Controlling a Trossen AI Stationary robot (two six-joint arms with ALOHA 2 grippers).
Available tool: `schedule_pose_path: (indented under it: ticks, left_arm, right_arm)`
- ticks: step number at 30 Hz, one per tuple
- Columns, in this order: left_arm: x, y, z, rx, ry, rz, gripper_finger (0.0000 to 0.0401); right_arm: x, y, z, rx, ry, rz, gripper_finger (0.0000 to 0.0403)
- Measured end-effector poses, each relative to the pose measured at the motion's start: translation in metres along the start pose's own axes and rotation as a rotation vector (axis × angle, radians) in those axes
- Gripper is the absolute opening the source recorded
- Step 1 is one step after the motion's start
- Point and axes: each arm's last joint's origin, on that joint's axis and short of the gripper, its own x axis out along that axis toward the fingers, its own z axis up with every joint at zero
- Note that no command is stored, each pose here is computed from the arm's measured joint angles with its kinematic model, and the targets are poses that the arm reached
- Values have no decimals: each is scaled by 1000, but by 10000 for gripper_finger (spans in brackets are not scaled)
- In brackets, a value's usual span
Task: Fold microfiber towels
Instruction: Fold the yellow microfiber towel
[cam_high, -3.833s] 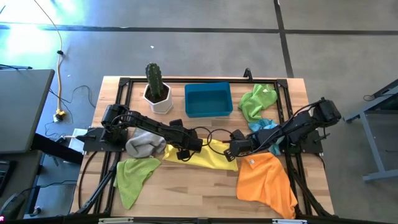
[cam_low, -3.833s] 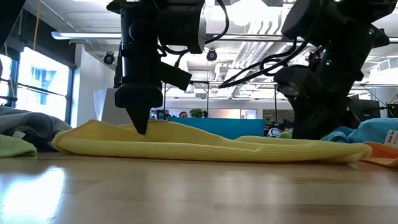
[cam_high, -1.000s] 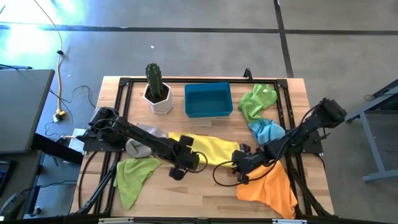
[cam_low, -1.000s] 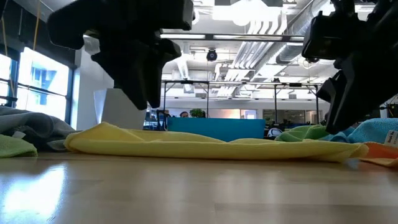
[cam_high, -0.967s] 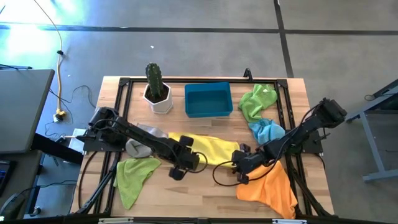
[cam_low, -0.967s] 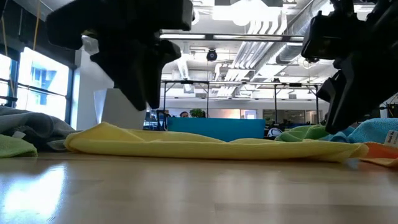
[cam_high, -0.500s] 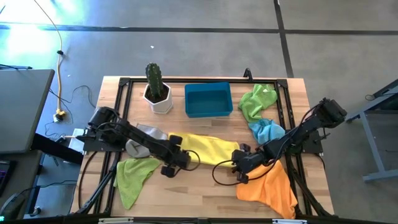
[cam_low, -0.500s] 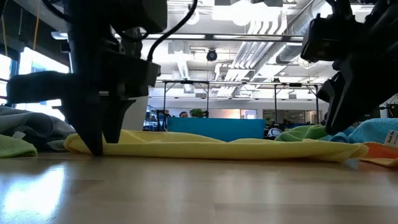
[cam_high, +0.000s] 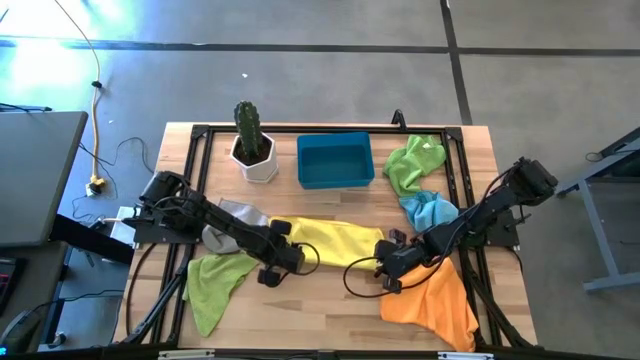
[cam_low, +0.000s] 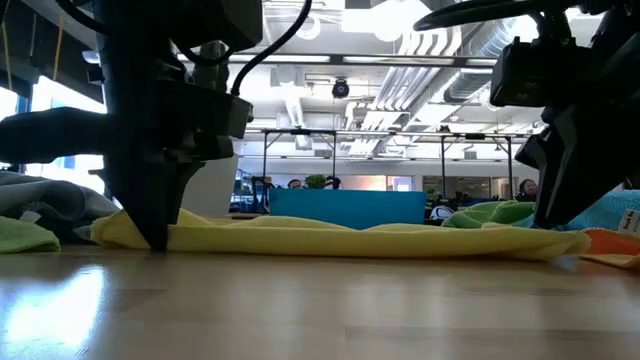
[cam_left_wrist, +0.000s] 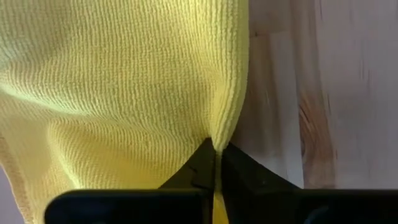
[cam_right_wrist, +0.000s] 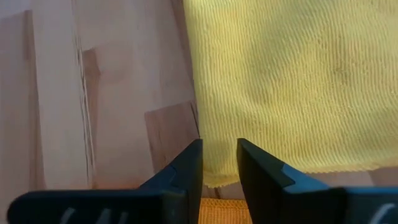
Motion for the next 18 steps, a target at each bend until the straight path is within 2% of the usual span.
schedule_pose_path:
  ticks: [10,14,18]
  left_arm:
    - [1,0,0,-1,-2,0,3]
    - [1,0,1,-4,-13,-2,4]
    - [1,0,1,-13,-15,-2,3]
  right_arm:
    - [0,-2,3,19,-24,-17,183]
    - [0,-2,3,-40,-25,-16,187]
    - [0,-2,3,-48,-25,-15,176]
